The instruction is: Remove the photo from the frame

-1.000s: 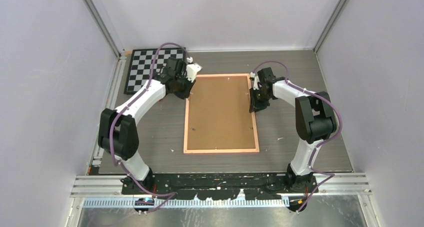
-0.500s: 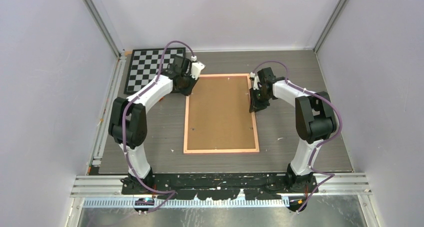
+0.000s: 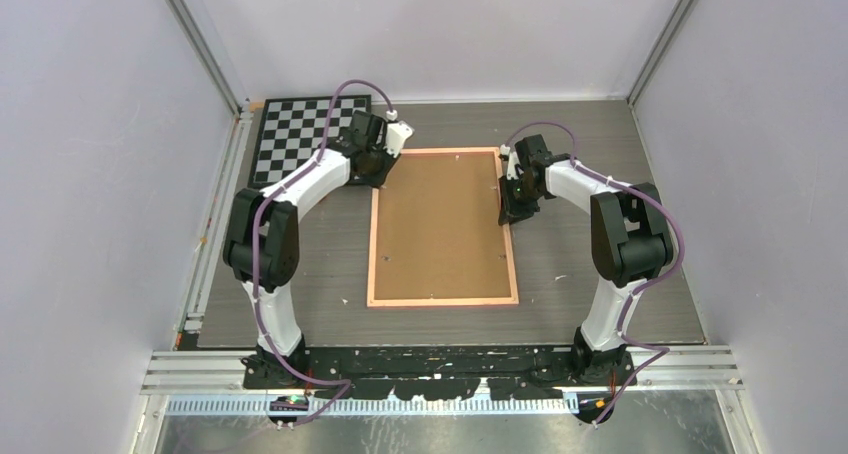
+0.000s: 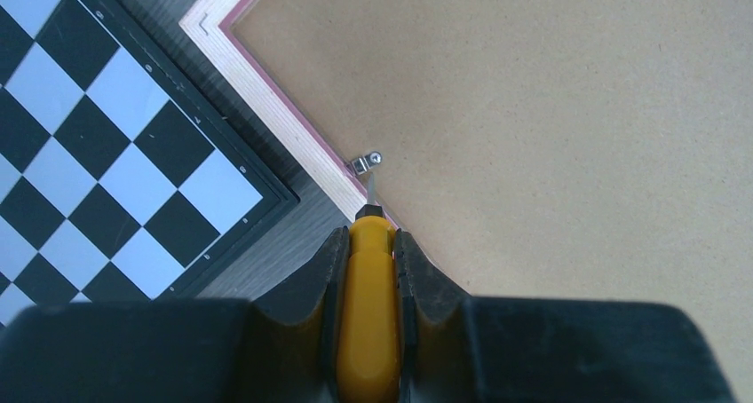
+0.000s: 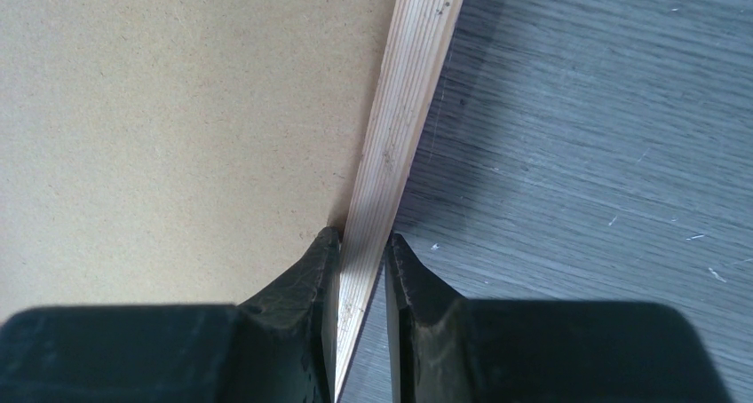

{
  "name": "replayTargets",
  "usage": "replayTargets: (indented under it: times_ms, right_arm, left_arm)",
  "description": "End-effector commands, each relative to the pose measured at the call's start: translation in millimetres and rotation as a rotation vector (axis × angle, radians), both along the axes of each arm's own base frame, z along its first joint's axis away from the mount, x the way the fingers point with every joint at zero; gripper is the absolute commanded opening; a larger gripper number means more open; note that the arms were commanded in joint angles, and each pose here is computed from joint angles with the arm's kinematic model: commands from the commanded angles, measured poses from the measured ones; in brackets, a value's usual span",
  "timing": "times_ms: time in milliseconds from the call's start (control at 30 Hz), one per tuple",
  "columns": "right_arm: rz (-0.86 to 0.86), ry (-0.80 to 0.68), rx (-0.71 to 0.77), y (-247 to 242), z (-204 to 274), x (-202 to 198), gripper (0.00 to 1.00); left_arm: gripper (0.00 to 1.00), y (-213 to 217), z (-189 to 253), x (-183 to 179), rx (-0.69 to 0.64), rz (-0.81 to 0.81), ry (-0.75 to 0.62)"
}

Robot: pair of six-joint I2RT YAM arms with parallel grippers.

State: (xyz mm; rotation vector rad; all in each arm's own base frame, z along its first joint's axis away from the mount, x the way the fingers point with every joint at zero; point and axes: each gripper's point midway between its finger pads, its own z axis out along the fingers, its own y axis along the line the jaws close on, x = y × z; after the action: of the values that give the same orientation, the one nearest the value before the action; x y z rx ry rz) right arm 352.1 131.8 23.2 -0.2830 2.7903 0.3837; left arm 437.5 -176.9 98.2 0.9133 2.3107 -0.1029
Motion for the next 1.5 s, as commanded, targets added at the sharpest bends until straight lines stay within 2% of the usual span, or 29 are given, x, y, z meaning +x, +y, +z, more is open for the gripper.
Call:
replayTargets:
  times_ms: [0, 467, 833, 1467]
  right_arm:
    - [0.067, 0.115, -0.044, -5, -25, -29, 0.01]
    - [0.091, 0.121, -0.052, -6, -29, -30, 0.01]
    - [0.089, 0.122, -0.051, -5, -29, -30, 0.01]
    - [0.096, 0.129, -0.057, -7, -31, -31, 0.01]
  left_arm:
    - [0.0, -6, 11, 21, -0.002, -0.013, -0.082]
    - [0.0, -4, 5, 25, 0.057, -0.046, -0.128]
    - [0.0, -3, 6, 1, 0.092, -0.101, -0.111]
    - [0.0, 1, -13, 10, 0.21, -0.105, -0.158]
